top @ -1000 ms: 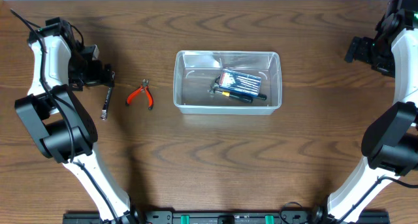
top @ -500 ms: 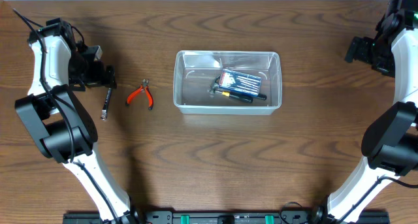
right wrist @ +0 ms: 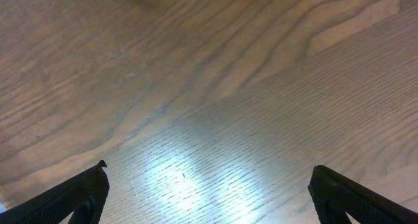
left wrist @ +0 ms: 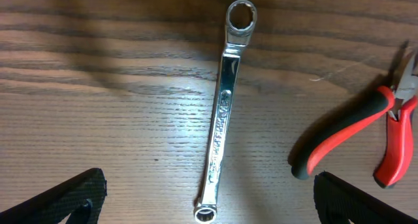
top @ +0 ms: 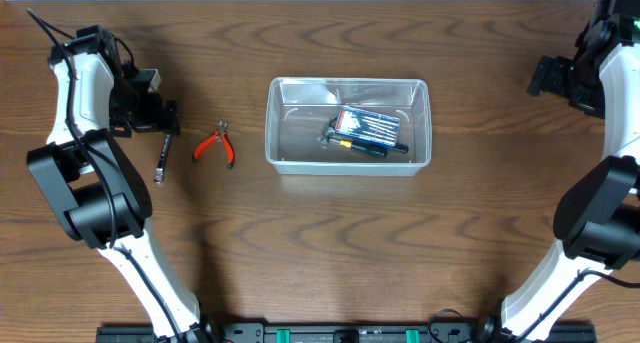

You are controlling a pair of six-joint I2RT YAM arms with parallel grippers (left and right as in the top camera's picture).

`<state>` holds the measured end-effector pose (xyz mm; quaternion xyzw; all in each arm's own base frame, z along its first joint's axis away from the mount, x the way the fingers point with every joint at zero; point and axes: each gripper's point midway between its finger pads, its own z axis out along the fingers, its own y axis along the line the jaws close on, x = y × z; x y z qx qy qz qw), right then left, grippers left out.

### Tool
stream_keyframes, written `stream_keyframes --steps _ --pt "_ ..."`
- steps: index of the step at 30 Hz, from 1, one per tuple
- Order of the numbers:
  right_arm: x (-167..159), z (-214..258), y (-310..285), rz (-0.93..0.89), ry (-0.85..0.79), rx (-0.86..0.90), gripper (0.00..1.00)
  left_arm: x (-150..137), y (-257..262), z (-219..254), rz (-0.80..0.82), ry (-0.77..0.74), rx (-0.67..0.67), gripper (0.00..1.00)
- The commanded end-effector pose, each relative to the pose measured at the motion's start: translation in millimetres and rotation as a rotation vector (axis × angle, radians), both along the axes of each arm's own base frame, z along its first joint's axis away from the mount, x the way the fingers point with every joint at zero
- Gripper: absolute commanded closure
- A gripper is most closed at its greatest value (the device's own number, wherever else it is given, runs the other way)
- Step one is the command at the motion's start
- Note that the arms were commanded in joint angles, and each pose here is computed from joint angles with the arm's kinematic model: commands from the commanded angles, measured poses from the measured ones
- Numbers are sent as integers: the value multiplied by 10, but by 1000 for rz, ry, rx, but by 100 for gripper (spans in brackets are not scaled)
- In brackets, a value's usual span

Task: Pack container
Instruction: 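Lower the left gripper and close it on the wrench shaft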

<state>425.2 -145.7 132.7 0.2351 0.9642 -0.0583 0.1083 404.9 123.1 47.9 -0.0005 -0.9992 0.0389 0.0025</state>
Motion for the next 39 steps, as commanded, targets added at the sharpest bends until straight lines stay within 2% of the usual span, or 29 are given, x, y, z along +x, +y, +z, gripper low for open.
stream_keyframes --steps 1,11,24,39 --pt "-8 -15 -23 -18 1 0 1 -89 -2 -147 -1 51 -5 0" --pt "-7 -15 -21 -18 1 0 1 -175 -32 -309 8 73 -12 0" --pt "-7 -15 -21 -18 1 0 1 -114 -10 -383 45 50 -2 0" --pt "-7 -15 -22 -18 1 1 1 -201 -41 -606 55 117 -22 0"
